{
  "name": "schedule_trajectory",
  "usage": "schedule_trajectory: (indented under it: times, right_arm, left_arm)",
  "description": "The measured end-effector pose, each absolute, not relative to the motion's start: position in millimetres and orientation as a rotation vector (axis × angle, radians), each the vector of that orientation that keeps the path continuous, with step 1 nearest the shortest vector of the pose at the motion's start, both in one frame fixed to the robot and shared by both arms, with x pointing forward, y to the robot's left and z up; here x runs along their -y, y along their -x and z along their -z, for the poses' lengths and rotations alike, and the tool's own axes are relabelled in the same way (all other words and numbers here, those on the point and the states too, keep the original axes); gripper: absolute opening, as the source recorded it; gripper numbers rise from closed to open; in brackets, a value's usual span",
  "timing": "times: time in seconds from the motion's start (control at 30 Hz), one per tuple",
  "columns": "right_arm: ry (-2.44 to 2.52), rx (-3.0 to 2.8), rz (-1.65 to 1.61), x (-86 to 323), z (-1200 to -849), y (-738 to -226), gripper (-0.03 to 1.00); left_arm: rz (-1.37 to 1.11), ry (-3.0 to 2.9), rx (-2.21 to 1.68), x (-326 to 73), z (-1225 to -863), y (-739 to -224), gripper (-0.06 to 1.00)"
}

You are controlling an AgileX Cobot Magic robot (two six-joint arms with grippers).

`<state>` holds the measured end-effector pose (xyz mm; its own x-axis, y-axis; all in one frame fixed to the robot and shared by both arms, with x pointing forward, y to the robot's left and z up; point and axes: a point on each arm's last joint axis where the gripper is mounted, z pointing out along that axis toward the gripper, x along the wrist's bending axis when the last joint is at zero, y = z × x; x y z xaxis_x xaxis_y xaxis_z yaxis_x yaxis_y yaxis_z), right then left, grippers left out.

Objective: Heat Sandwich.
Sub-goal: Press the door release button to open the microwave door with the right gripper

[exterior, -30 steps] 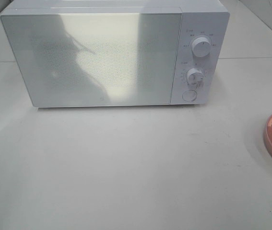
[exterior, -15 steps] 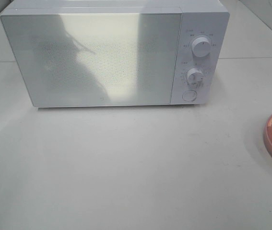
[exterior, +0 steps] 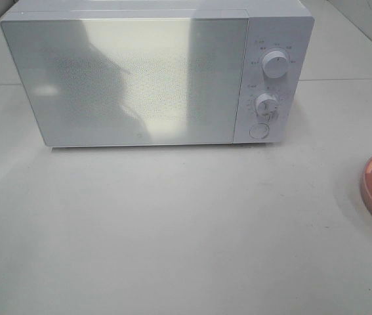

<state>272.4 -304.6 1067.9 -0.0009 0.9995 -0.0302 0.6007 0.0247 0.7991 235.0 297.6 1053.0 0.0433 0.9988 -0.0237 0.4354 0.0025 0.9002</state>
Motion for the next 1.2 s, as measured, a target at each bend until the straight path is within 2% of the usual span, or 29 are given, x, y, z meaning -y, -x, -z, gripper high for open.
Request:
schedule_trajectory:
  times: [1.2]
  right_arm:
    - [-1.555, -1.69, -0.876, 288, -1065, -383, 0.75]
  left_arm:
    - [-0.915, -1.543, -1.5, -298, -1053, -235, 0.99]
